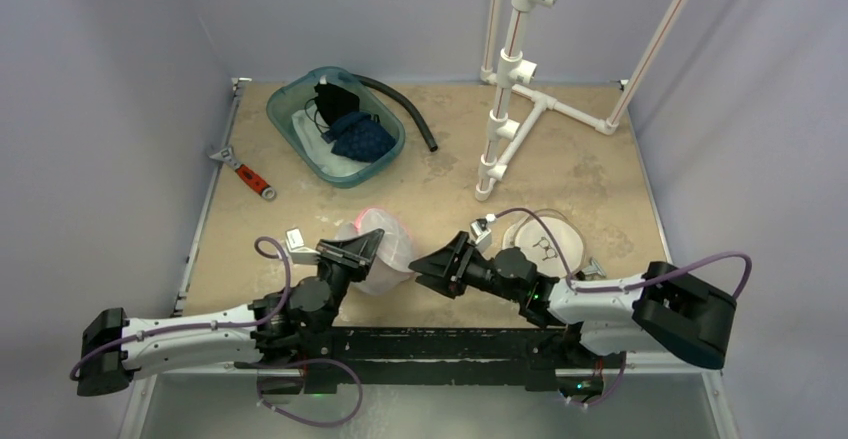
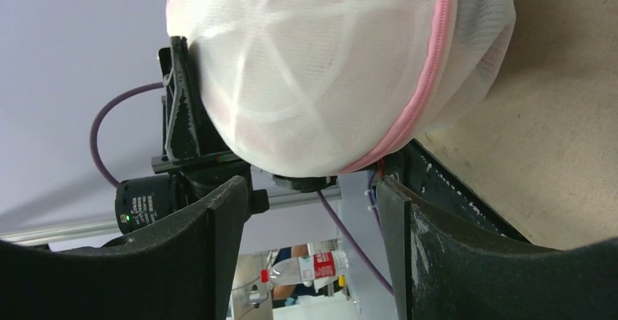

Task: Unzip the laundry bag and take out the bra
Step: Unzip the laundry bag at the center of the board.

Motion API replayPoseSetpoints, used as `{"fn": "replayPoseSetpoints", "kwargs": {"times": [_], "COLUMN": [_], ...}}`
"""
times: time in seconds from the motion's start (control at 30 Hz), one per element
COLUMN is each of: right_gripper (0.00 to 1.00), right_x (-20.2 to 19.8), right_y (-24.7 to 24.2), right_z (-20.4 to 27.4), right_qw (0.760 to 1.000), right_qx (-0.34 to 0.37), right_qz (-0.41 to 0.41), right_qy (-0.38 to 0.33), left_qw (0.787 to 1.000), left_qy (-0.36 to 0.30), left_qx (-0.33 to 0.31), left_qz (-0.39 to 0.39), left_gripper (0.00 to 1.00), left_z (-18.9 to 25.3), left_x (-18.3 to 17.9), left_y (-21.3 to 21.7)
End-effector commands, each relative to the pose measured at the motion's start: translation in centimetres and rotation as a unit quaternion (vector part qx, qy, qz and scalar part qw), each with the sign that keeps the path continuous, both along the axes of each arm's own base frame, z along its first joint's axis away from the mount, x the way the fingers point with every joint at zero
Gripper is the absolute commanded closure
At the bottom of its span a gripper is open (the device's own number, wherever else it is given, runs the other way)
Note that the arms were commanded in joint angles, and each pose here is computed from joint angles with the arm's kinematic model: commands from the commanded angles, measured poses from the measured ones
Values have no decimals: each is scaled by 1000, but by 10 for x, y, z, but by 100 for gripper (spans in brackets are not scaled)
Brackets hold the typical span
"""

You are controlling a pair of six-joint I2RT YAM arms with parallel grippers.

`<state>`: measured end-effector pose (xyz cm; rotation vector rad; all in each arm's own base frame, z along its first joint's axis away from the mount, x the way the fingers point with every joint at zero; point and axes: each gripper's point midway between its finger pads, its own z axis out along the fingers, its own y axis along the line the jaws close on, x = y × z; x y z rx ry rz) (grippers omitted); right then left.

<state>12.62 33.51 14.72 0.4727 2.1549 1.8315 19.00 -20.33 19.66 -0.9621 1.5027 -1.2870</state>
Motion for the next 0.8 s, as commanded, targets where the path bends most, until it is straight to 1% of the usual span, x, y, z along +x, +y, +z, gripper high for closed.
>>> {"fn": "replayPoseSetpoints", "kwargs": {"times": [0.0, 0.13, 0.2, 0.23, 0.27, 0.3, 0.4, 0.43, 0.47, 0.5, 0.53, 0.57, 0.6, 0.63, 0.67, 0.7, 0.77], "right_gripper": [31, 32, 35, 38, 43, 50, 77, 88, 97, 100, 100, 100, 100, 100, 100, 100, 100], "right_x": [10, 13, 16, 18, 19, 19, 23, 23, 21, 19, 18, 18, 20, 22, 23, 25, 26], "right_y": [9, 18, 20, 20, 19, 19, 17, 17, 16, 15, 12, 8, 2, -4, -12, -21, -38], "right_z": [26, 26, 23, 22, 21, 22, 26, 29, 26, 25, 22, 17, 18, 20, 20, 21, 22], "right_qw": [999, 999, 999, 999, 998, 998, 998, 998, 998, 999, 999, 999, 997, 995, 991, 985, 976], "right_qx": [41, 48, 49, 49, 48, 51, 50, 48, 36, 26, 9, -15, -40, -68, -96, -122, -155], "right_qz": [-16, -14, -19, -25, -27, -28, -37, -37, -32, -28, -26, -28, -32, -32, -30, -23, 0], "right_qy": [-11, -4, 0, 0, 1, -3, -17, -25, -28, -33, -34, -40, -55, -71, -92, -122, -151], "left_qw": [999, 999, 998, 998, 998, 998, 999, 999, 999, 999, 999, 998, 996, 992, 989, 985, 978], "left_qy": [-27, -29, -31, -32, -33, -33, -29, -25, -20, -10, 2, 14, 27, 43, 55, 67, 84], "left_qx": [-36, -39, -39, -40, -38, -38, -30, -26, -15, -2, 11, 32, 57, 96, 119, 137, 170], "left_qz": [-9, -18, -22, -24, -25, -27, -34, -35, -38, -42, -47, -53, -60, -66, -74, -80, -89], "left_gripper": [100, 100, 100, 100, 100, 100, 100, 100, 95, 83, 67, 55, 44, 37, 33, 29, 27], "left_z": [33, 32, 33, 33, 33, 34, 32, 31, 29, 25, 23, 19, 14, 6, 4, 2, -1], "left_x": [-2, -3, -4, -4, -4, -5, -6, -6, -7, -8, -9, -11, -14, -17, -22, -25, -33], "left_y": [-5, -8, -9, -10, -10, -11, -13, -13, -14, -15, -16, -16, -14, -9, -5, 2, 16]}}
